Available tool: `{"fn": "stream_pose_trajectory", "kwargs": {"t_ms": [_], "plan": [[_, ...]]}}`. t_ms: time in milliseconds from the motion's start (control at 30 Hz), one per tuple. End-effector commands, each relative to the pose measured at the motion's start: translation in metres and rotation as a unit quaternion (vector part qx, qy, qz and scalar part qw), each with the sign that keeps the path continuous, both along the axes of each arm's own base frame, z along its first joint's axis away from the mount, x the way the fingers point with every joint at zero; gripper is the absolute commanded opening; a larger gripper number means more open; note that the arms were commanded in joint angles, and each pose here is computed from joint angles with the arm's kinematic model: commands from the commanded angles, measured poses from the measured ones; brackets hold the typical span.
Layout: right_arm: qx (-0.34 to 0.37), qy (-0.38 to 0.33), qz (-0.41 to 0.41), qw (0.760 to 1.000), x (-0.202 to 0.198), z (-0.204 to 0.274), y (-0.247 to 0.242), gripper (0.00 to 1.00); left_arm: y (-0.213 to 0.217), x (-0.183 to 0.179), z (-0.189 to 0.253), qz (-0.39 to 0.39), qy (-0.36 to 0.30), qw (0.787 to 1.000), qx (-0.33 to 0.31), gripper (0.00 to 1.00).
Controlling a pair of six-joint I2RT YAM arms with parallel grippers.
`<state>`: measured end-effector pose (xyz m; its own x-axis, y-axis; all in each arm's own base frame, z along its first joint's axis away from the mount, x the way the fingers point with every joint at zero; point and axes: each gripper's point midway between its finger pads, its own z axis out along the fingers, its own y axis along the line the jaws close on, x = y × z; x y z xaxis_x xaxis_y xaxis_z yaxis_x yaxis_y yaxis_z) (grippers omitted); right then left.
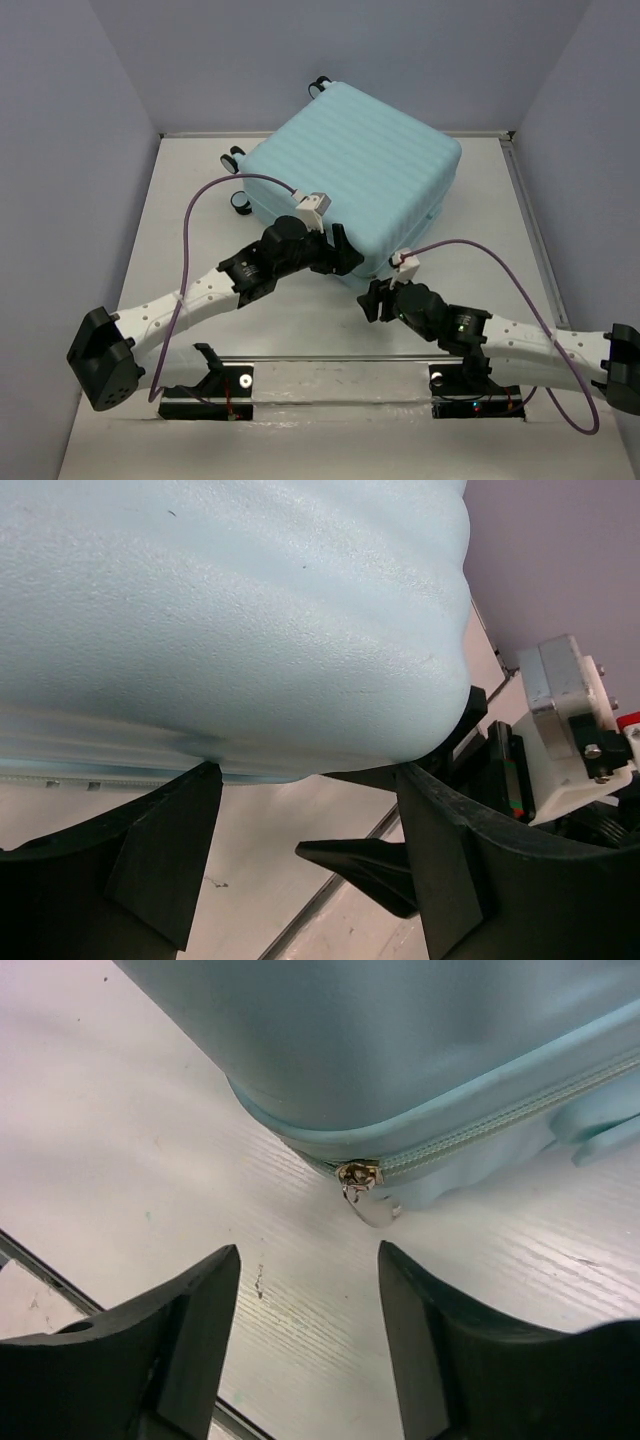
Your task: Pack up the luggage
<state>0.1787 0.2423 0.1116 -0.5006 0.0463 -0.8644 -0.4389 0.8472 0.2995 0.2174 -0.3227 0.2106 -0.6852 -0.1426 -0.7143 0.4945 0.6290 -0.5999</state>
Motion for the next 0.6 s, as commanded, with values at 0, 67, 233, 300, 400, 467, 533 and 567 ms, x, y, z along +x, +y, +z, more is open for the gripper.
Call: {"fn": "stream_pose_trajectory", "kwargs": {"t_ms": [0,67,233,300,400,467,533,567], "plan": [[0.012,-0.003,-0.039,0.999,0.005,0.029,-0.006,0.70,-0.003,0.018,0.042,0.026,-0.050,0.997,-0.047,0.80],[0.001,-0.009,-0.042,0.999,0.008,0.034,-0.006,0.71,-0.003,0.017,0.041,0.025,-0.048,0.997,-0.047,0.80],[-0.027,-0.033,-0.048,0.998,0.020,0.048,0.000,0.66,-0.003,0.017,0.038,0.025,-0.046,0.998,-0.045,0.80],[-0.051,-0.038,-0.058,0.996,0.027,0.044,0.001,0.64,-0.002,0.017,0.039,0.026,-0.048,0.997,-0.046,0.80],[-0.070,-0.041,-0.063,0.995,0.032,0.044,0.006,0.58,-0.002,0.016,0.041,0.025,-0.049,0.997,-0.045,0.80],[-0.078,-0.039,-0.076,0.993,0.035,0.041,0.004,0.52,-0.002,0.016,0.041,0.026,-0.049,0.997,-0.046,0.80],[-0.086,-0.042,-0.090,0.991,0.037,0.039,-0.002,0.46,-0.001,0.016,0.042,0.026,-0.049,0.997,-0.046,0.80],[-0.089,-0.049,-0.103,0.990,0.040,0.040,-0.006,0.44,-0.001,0.016,0.043,0.026,-0.050,0.997,-0.046,0.80]]}}
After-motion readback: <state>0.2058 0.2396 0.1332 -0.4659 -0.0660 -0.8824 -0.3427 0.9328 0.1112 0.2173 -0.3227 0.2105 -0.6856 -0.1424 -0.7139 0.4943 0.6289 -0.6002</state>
